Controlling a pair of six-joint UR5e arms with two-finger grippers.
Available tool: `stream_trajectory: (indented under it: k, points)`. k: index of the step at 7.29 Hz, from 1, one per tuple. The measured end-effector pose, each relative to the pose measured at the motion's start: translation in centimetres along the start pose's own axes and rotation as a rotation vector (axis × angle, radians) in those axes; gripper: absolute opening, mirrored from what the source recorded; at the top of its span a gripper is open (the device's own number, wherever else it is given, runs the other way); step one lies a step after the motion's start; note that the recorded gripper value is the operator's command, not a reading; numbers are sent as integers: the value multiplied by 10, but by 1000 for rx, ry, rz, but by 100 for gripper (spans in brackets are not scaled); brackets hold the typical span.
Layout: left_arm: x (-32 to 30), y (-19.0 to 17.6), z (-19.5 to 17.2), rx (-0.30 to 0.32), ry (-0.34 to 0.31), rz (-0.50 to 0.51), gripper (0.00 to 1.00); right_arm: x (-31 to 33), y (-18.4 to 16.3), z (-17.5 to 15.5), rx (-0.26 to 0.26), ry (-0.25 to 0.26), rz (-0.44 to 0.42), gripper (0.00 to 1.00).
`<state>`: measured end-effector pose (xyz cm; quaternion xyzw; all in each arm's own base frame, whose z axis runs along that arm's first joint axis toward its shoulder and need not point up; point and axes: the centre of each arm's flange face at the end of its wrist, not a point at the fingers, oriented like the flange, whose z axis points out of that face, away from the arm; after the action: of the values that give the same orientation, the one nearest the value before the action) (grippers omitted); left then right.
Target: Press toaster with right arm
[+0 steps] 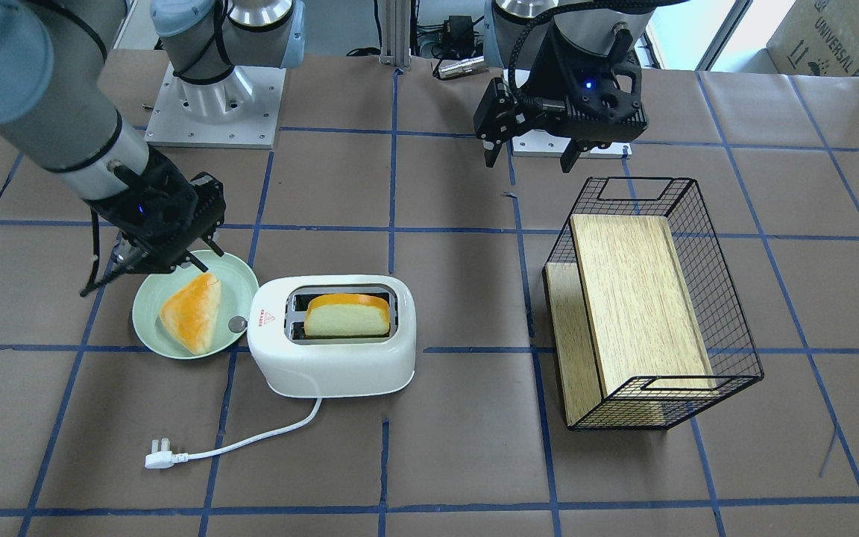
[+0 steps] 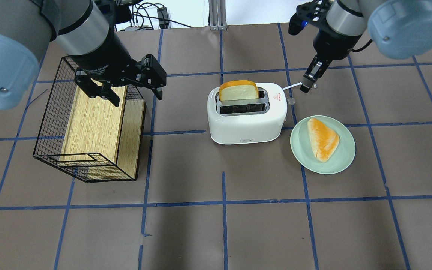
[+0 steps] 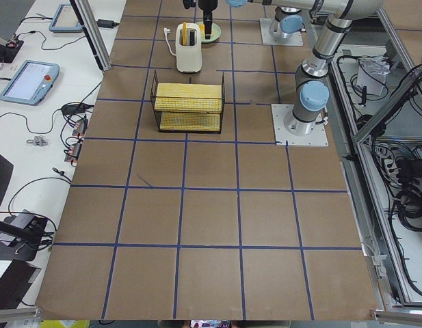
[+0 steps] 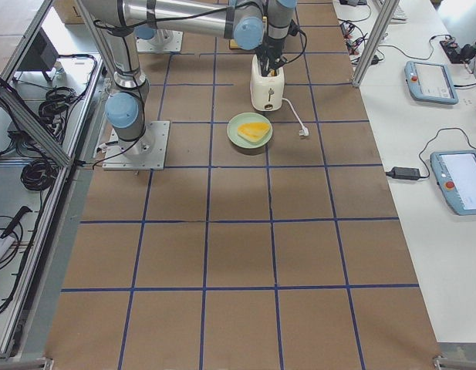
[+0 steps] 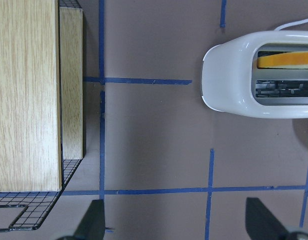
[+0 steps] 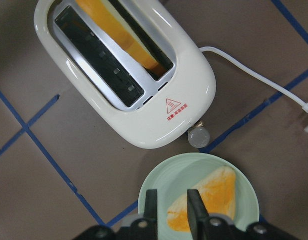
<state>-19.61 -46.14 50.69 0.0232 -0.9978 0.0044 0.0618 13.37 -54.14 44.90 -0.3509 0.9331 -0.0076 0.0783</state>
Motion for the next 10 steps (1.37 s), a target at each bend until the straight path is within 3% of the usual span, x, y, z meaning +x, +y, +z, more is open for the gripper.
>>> stream_trajectory:
  k: [1, 2, 3, 6, 10]
  points:
    - [0, 0, 0, 0, 0, 0, 100, -13, 9, -25, 22, 23, 257, 100]
    - [0, 0, 0, 0, -1, 0, 100, -25, 17, -38, 37, 36, 415, 100]
    - [0, 0, 0, 0, -1, 0, 100, -32, 23, -40, 30, 49, 503, 100]
    - [0, 0, 0, 0, 0, 0, 100, -42, 49, -18, -26, 99, 559, 100]
    - [0, 0, 0, 0, -1, 0, 100, -41, 58, -9, -31, 141, 574, 100]
